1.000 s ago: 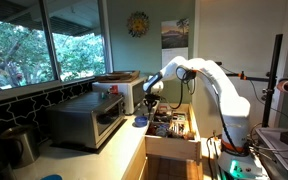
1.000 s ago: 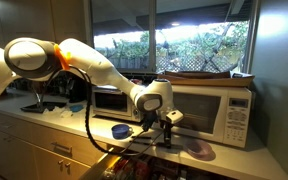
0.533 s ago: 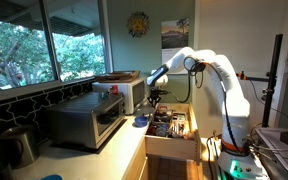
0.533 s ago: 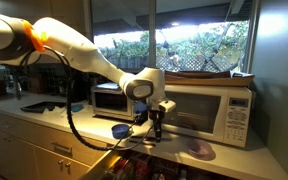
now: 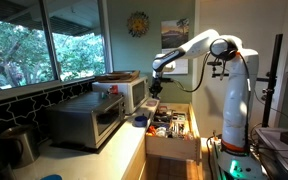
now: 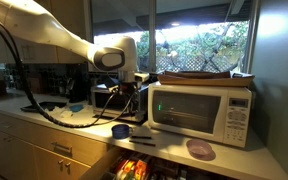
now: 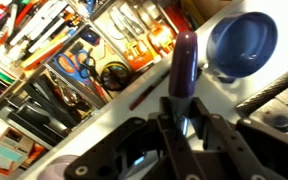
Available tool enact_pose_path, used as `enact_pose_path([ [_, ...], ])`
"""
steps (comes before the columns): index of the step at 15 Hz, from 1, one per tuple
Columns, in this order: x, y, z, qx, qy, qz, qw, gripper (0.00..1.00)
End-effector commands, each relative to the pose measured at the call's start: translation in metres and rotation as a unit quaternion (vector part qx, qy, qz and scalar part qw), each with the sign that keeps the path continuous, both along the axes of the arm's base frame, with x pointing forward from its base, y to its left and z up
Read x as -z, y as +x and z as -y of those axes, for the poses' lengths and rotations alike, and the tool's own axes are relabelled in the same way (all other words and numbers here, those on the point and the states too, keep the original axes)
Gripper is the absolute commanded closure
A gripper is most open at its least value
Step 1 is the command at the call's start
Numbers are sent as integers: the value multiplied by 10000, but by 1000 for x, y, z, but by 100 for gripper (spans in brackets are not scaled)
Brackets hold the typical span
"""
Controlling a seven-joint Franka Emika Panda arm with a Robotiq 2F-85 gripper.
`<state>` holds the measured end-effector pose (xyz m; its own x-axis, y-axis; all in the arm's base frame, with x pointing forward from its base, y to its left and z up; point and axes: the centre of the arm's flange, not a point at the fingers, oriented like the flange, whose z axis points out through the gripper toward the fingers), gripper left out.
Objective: Put the marker on top of the oven
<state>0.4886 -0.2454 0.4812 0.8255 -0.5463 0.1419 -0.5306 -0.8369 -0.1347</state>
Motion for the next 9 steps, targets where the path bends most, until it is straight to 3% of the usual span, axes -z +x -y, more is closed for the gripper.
enact_pose_path([
  [1, -41, -20, -66, -782, 362, 536, 9948, 94],
  [2, -32, -2, -42, -422, 120, 358, 9984, 75],
  [4, -49, -7, -67, -660, 203, 552, 9961, 75],
  [5, -51, -9, -69, -690, 218, 576, 9957, 94],
  [6, -41, -3, -73, -801, 428, 719, 9933, 94],
  [9, -59, 36, -136, -1583, 314, 1242, 9791, 94],
])
